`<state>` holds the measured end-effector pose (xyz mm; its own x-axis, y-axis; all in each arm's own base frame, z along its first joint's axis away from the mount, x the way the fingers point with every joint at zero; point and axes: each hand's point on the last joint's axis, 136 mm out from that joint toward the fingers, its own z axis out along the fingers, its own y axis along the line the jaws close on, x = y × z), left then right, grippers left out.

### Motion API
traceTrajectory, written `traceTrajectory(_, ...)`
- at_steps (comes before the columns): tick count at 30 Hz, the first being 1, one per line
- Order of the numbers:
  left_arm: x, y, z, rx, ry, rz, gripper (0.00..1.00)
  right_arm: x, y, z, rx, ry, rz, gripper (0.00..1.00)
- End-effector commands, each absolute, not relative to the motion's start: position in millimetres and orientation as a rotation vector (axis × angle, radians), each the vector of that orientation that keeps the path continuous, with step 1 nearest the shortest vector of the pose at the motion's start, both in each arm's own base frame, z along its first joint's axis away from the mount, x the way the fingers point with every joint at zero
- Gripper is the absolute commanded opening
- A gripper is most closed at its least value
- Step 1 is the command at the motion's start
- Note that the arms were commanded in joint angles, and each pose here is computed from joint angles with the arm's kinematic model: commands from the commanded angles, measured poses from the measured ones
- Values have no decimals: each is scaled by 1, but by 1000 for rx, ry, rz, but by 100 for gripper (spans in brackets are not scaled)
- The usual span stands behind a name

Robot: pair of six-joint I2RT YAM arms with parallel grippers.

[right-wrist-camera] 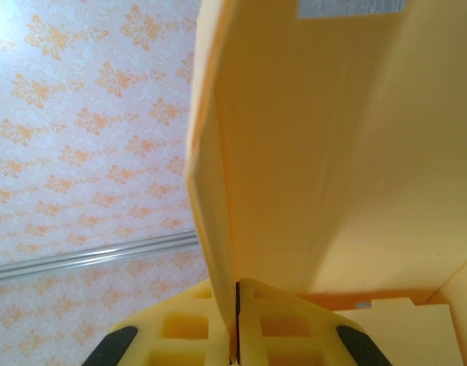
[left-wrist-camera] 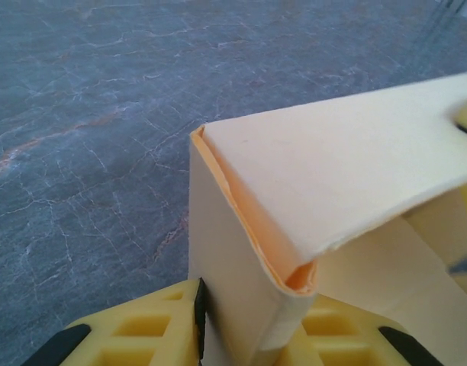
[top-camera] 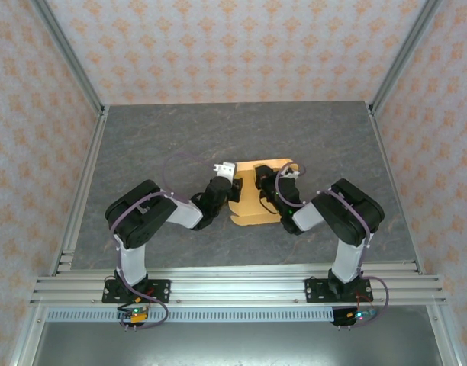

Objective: Fold the paper box

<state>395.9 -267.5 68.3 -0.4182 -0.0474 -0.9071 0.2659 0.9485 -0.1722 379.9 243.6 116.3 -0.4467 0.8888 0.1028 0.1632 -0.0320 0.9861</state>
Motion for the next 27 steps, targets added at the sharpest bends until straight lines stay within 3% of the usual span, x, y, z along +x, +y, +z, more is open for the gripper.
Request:
traceTrajectory(1, 405, -279, 88, 114, 1914, -385, 25, 360, 257, 97, 1135, 1741, 1501, 12)
traceTrajectory(8, 408, -276, 74, 131, 1929, -335, 10, 347, 257, 97, 1139, 1774, 1482, 22)
traceTrajectory(16, 406, -276, 69, 171, 1931, -313, 7, 310, 230, 100, 1082, 1971, 1299, 45)
traceTrajectory(20, 406, -278, 69, 198, 1937, -305, 8, 294, 205, 136, 885, 2087, 1087, 58)
traceTrajectory(22, 406, -280, 68, 210, 1940, -305, 8, 290, 194, 159, 748, 2104, 995, 59)
traceTrajectory(27, 406, -278, 68, 237, 1942, -279, 8, 310, 169, 209, 381, 2212, 774, 78)
